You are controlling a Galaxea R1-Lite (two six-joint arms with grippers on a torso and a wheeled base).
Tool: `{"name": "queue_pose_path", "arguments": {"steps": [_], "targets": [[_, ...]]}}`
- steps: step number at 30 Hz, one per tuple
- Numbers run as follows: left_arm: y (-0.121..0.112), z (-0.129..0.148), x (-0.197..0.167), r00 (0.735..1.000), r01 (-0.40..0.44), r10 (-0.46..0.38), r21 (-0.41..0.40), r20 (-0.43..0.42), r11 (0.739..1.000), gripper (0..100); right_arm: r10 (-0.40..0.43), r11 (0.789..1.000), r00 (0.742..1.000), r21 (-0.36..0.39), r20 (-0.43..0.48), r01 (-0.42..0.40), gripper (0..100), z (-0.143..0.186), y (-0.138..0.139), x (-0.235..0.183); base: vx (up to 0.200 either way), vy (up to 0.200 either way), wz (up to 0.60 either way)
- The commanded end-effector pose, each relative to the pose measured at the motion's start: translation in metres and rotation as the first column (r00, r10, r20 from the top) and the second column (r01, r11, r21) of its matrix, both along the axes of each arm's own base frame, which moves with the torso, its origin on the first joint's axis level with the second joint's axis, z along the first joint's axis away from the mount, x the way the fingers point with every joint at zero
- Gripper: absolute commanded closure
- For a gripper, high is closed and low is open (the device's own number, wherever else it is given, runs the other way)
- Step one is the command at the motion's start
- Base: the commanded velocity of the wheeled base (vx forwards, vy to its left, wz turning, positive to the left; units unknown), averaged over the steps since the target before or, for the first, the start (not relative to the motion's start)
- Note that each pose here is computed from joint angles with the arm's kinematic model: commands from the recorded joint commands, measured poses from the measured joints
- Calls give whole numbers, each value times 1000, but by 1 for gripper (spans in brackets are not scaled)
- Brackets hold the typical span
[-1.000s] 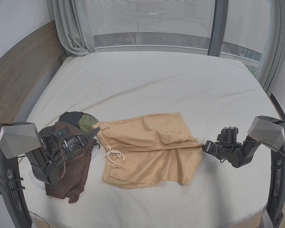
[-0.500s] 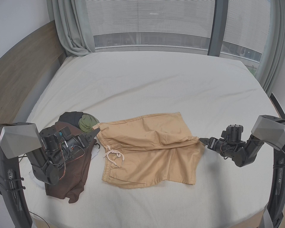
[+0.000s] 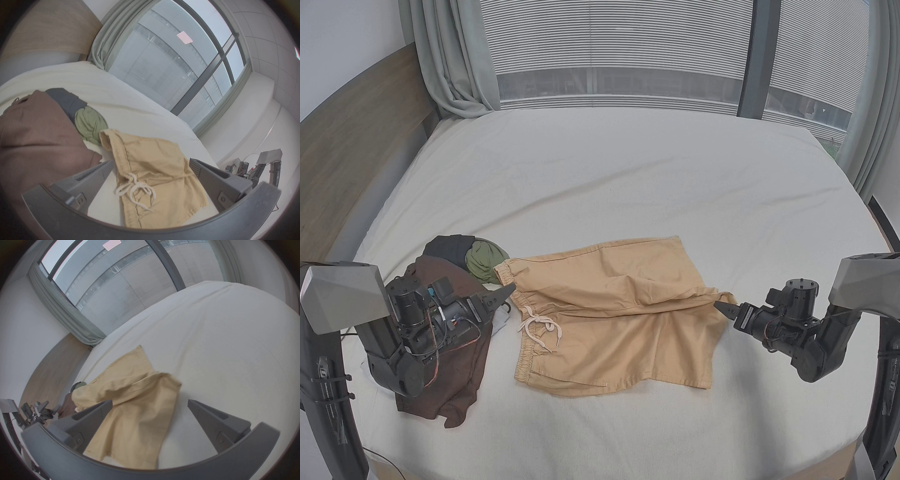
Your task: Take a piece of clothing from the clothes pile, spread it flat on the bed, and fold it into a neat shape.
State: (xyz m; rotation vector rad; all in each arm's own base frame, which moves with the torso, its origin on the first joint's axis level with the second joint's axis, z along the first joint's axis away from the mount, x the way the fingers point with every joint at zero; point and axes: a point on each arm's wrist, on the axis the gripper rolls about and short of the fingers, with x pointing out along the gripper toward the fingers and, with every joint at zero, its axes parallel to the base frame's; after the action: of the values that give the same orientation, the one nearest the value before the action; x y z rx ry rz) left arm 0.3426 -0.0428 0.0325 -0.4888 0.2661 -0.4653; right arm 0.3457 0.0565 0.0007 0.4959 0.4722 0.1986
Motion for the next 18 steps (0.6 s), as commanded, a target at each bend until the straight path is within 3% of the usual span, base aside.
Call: {"name": "queue_pose_path", "arguments": {"steps": [1, 5, 18], "targets": [[0, -12, -15, 996, 35, -35, -1, -79, 999, 0, 80, 996, 997, 35, -3, -80, 0, -2, 17, -22, 0, 0, 0], [0, -22, -20, 992, 47, -46, 0, -121, 999, 0, 133, 989, 991, 68, 25, -134, 0, -1, 14, -28, 0, 0, 0], [-8, -51, -33, 966, 72, -69, 0, -249, 997, 0, 142, 987, 990, 66, 27, -143, 0, 4, 11, -38, 0, 0, 0]]}}
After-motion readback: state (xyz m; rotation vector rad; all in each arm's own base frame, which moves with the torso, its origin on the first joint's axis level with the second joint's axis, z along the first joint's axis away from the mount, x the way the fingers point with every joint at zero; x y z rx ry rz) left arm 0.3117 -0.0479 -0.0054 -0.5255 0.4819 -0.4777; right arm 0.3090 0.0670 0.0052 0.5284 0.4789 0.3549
